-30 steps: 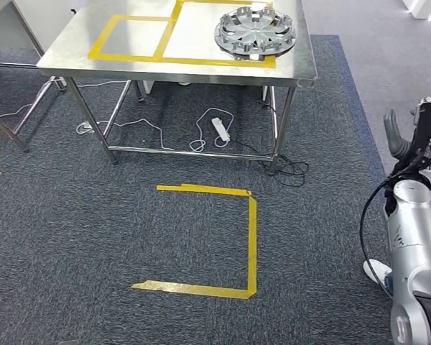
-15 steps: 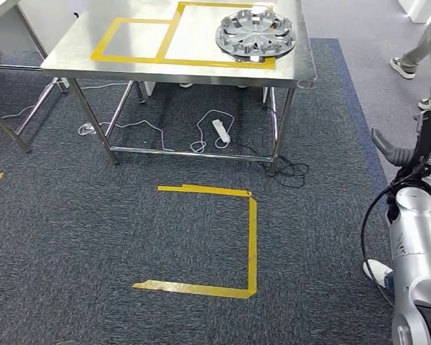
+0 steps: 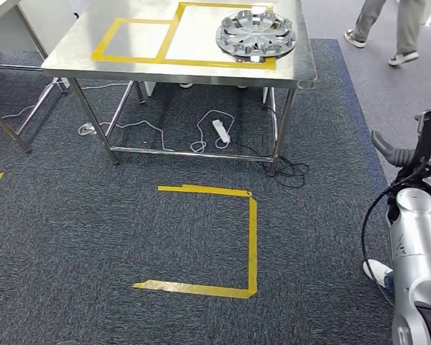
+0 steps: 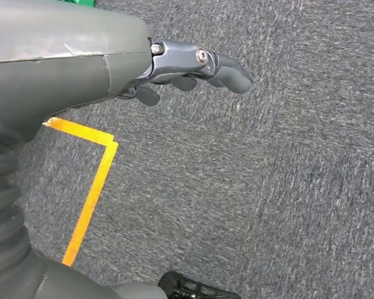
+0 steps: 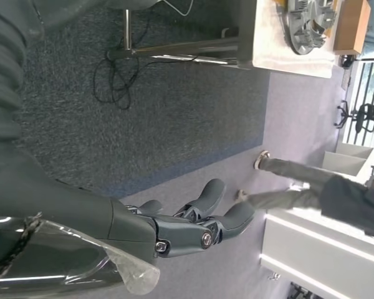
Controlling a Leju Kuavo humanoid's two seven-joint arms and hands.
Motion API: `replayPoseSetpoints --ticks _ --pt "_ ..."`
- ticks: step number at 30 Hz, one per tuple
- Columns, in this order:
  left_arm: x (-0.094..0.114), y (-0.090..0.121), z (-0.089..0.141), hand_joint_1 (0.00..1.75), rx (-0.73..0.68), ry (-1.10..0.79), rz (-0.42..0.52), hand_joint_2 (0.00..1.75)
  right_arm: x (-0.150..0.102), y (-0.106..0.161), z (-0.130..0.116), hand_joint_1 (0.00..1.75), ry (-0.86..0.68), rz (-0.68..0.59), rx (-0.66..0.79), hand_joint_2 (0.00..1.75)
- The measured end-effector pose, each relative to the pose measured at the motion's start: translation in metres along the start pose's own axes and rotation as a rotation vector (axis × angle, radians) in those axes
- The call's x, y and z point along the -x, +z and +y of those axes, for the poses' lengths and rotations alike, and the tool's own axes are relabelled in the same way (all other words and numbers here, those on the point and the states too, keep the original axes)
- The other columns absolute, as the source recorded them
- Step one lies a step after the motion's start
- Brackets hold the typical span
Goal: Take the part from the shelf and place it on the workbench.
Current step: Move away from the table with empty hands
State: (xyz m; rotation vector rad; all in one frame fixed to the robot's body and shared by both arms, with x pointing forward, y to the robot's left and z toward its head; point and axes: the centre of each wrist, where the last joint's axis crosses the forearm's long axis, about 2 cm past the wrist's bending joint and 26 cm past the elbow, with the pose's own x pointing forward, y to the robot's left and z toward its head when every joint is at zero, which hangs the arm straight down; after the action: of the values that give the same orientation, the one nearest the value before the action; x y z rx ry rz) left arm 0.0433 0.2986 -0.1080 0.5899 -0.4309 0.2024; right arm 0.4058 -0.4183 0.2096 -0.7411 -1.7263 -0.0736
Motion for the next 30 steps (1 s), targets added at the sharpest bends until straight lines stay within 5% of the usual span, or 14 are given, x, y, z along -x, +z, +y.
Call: replayPoseSetpoints --ticks 10,11,14,15,22,30 --pt "0.0 -0.001 0.0 0.0 0.005 0.035 -0.012 1.75 -0.004 0.003 0.007 0.0 0.002 -0.027 0.003 1.75" --pt "-0.001 -0.001 0.001 0.0 0.008 0.048 -0.022 1.31 -0.009 0.002 0.011 0.0 -0.005 -0.033 -0.003 1.75" --pt "-0.007 -0.006 0.003 0.0 0.015 0.08 -0.057 0.0 -0.029 -0.003 0.025 0.0 -0.036 -0.049 -0.016 0.44" --pt "-0.009 -0.007 0.003 0.0 0.017 0.086 -0.067 0.0 -0.034 -0.004 0.028 0.0 -0.047 -0.051 -0.02 0.0" --pt "-0.009 -0.008 0.005 0.0 0.018 0.094 -0.084 0.0 -0.035 0.0 0.035 0.0 -0.121 -0.049 -0.102 0.0" --pt "0.0 -0.003 0.004 0.0 0.005 0.052 -0.046 0.0 0.01 0.023 0.014 0.0 -0.141 -0.025 -0.11 0.0"
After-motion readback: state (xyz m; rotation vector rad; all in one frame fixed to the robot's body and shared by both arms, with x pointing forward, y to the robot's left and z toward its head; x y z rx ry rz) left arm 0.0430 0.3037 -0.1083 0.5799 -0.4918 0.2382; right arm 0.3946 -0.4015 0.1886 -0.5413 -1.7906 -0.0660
